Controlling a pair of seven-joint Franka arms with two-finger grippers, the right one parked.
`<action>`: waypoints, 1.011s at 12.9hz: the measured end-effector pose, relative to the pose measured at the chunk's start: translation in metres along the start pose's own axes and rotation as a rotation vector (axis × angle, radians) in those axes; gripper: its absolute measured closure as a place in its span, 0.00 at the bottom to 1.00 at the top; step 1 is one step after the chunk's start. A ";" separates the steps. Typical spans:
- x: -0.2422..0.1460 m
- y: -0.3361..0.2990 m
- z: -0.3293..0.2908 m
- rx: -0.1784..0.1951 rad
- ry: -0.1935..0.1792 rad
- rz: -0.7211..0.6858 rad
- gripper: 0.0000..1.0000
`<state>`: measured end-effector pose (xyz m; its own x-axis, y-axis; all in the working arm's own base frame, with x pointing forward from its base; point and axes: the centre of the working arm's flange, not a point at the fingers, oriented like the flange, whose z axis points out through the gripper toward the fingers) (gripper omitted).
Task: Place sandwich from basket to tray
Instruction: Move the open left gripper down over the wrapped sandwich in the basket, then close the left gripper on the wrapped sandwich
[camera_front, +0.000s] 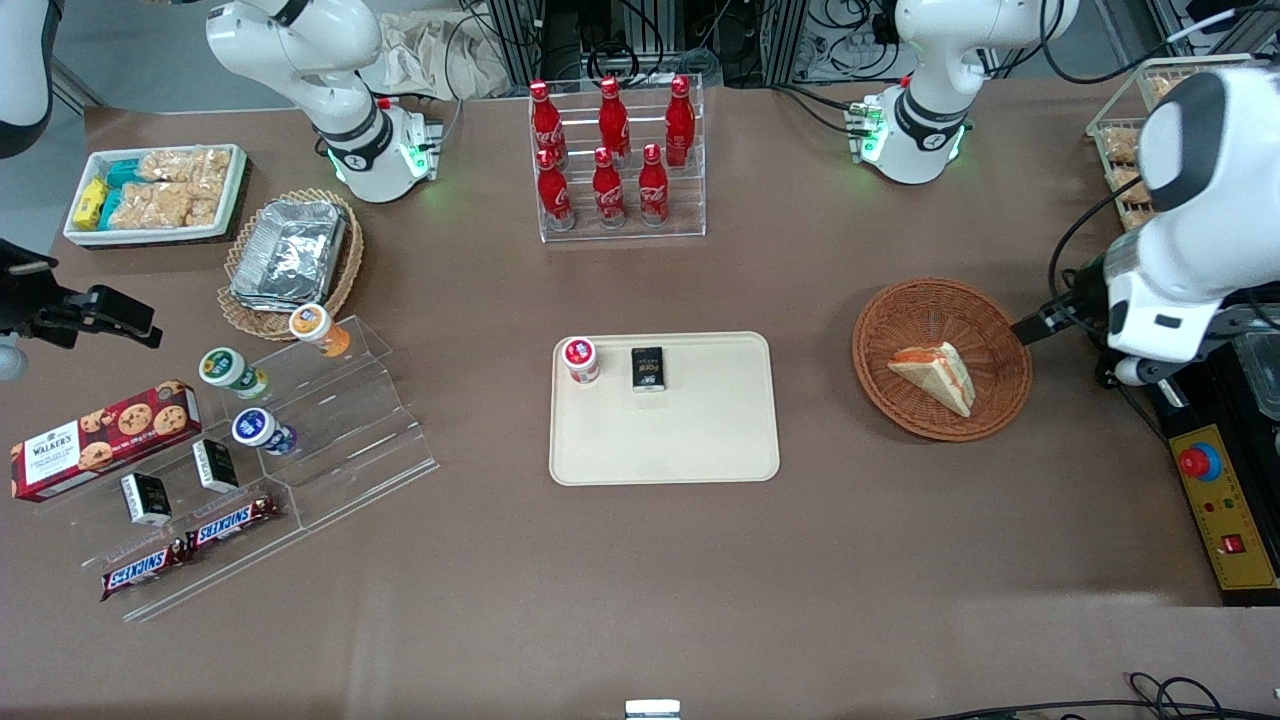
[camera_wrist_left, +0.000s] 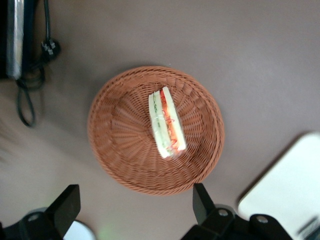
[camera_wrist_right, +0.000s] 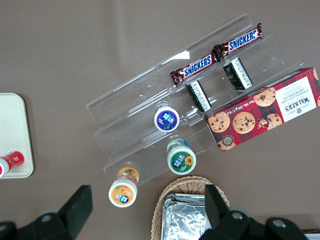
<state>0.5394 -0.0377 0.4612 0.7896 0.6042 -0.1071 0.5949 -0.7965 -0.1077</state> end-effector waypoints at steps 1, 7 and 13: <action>-0.007 0.008 0.019 -0.012 0.016 -0.081 0.00; -0.022 0.022 0.105 -0.044 0.041 -0.257 0.00; -0.025 0.026 0.163 -0.048 0.036 -0.262 0.00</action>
<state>0.5103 -0.0699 0.2999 0.6124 0.7892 -0.0467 0.7852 -0.6141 -0.0799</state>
